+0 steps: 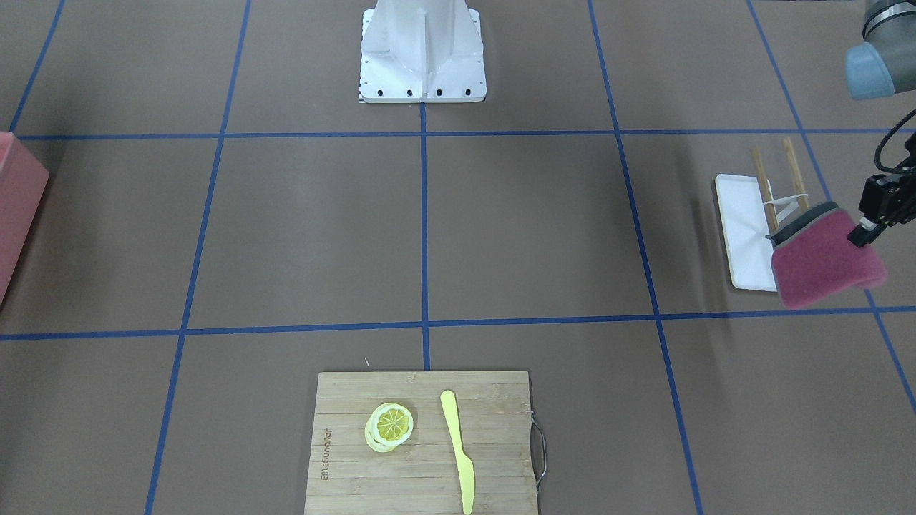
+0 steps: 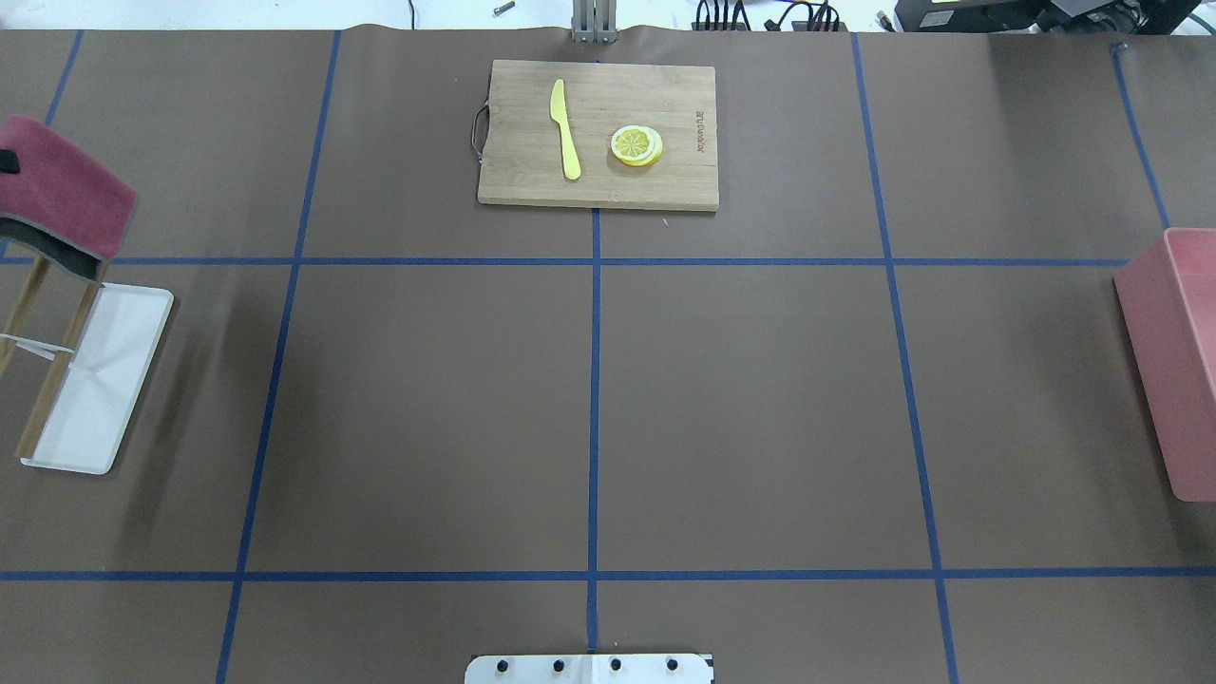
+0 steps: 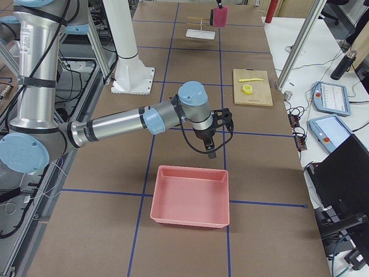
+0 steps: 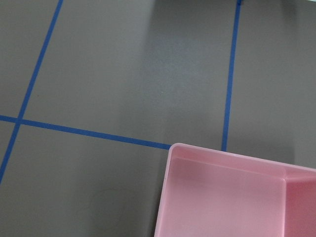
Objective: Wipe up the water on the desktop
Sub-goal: 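Lift the pink sponge up off the white holder with the left gripper, then carry the sponge toward the cutting board while the right arm reaches in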
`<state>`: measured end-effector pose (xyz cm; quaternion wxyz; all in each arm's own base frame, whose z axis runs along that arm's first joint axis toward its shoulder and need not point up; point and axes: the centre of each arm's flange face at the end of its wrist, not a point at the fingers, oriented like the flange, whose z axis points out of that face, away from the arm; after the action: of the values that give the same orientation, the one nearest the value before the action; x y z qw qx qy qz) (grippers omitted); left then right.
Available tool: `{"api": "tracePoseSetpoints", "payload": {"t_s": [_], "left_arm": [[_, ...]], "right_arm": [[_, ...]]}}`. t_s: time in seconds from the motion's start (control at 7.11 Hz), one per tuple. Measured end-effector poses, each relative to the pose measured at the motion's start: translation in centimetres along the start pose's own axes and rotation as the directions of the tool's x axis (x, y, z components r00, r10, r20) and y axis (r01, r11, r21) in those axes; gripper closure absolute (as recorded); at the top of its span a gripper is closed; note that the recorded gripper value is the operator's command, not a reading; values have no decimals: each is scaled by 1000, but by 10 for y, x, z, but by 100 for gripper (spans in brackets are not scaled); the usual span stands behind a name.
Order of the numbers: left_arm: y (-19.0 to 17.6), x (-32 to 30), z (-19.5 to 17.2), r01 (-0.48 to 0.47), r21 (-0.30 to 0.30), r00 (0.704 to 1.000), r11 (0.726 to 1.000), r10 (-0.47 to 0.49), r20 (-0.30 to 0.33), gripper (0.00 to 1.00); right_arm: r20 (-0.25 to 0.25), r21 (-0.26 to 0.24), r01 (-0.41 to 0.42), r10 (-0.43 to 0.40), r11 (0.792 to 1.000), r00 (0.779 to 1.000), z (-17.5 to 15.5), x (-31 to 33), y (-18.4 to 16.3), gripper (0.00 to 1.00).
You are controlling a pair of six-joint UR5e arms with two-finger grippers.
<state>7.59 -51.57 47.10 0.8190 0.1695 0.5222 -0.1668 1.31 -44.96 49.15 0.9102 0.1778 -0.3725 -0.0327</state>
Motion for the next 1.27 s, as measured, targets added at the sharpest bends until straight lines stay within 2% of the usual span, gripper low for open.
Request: {"api": "tracePoseSetpoints", "payload": {"t_s": [0.28, 0.56, 0.98, 1.27], "left_arm": [[-3, 32, 5, 73, 7, 996, 997, -73, -46, 100], [17, 84, 37, 135, 22, 989, 991, -133, -70, 100], [60, 189, 92, 256, 25, 957, 966, -249, -149, 100], [86, 279, 122, 340, 15, 927, 940, -333, -173, 100]], "right_arm": [[71, 48, -10, 6, 999, 997, 19, -50, -8, 0], [114, 86, -7, -3, 996, 993, 38, -111, -27, 0], [116, 167, 59, -80, 984, 990, 68, -219, -56, 0], [85, 265, 92, -119, 960, 989, 93, -312, -55, 1]]}}
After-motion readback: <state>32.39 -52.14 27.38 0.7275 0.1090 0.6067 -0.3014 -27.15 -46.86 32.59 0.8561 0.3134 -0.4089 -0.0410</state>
